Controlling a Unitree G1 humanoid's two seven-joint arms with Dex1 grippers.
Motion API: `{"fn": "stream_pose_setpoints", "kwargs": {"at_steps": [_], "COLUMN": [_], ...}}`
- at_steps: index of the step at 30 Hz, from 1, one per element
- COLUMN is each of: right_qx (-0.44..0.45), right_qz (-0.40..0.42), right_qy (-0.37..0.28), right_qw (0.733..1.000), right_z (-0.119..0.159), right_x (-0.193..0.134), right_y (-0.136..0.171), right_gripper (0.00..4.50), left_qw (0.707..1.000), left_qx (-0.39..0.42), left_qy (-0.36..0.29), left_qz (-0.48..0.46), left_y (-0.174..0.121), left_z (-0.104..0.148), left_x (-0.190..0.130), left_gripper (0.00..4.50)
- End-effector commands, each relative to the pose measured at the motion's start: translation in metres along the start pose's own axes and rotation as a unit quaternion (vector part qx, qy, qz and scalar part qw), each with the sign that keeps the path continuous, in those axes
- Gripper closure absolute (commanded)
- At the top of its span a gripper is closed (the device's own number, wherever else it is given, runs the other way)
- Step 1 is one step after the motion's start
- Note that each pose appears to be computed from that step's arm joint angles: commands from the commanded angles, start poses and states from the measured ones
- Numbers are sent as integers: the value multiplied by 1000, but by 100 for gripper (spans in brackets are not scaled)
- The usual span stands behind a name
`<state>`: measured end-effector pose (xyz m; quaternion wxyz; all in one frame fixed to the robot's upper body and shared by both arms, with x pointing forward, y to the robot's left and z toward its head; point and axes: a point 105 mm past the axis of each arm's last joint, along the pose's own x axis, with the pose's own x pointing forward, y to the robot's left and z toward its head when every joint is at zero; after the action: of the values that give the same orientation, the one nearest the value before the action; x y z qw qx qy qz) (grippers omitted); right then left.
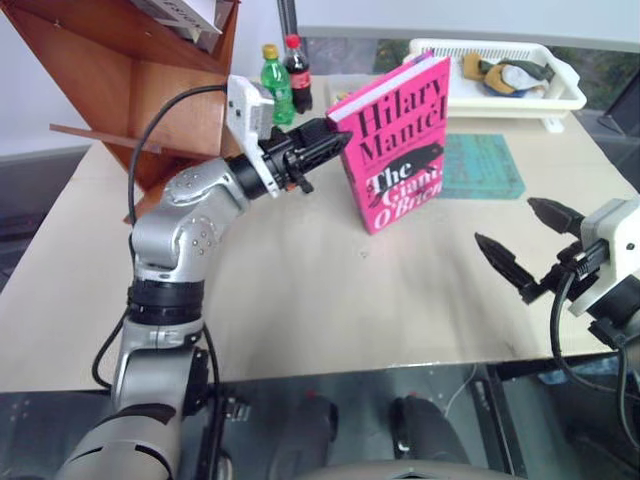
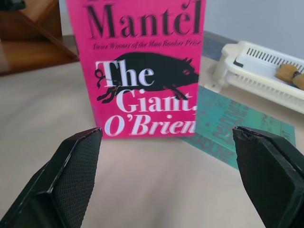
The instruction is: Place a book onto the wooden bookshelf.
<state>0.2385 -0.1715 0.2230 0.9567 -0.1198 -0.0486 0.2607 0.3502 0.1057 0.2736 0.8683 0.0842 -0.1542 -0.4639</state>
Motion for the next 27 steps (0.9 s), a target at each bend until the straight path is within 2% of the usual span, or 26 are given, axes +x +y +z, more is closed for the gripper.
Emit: {"fn": "stream_pose_setpoints", "kwargs": {"at_steps": [1,5,9,14,18,23,27], "right_qx": [-10,-4,1,1,9,13,20], "right_qz": [3,17,37,50,64,85,126], "right_qy": [-21,-26,-33,-33,-42,-62,-74], "right_qw": [1000,1000,999,998,997,994,989], "right_z": [7,5,3,0,-2,4,10], "right_x": [2,8,19,26,34,39,46], "right_y": [-5,-5,-6,-11,-12,-15,-12], "right_gripper": [0,0,0,0,0,0,0], "left_qw": [981,944,866,793,747,736,754], "left_qx": [189,327,495,603,661,675,653], "left_qy": [-28,-41,-62,-55,-8,31,45], "left_qz": [-20,-32,-45,-67,-66,-44,-52], "left_y": [-8,-16,-26,-31,-23,-18,-35], "left_z": [33,49,72,80,88,99,103], "left_x": [-7,-13,-18,-25,-42,-64,-76], "left_gripper": [282,282,282,282,282,282,282]}}
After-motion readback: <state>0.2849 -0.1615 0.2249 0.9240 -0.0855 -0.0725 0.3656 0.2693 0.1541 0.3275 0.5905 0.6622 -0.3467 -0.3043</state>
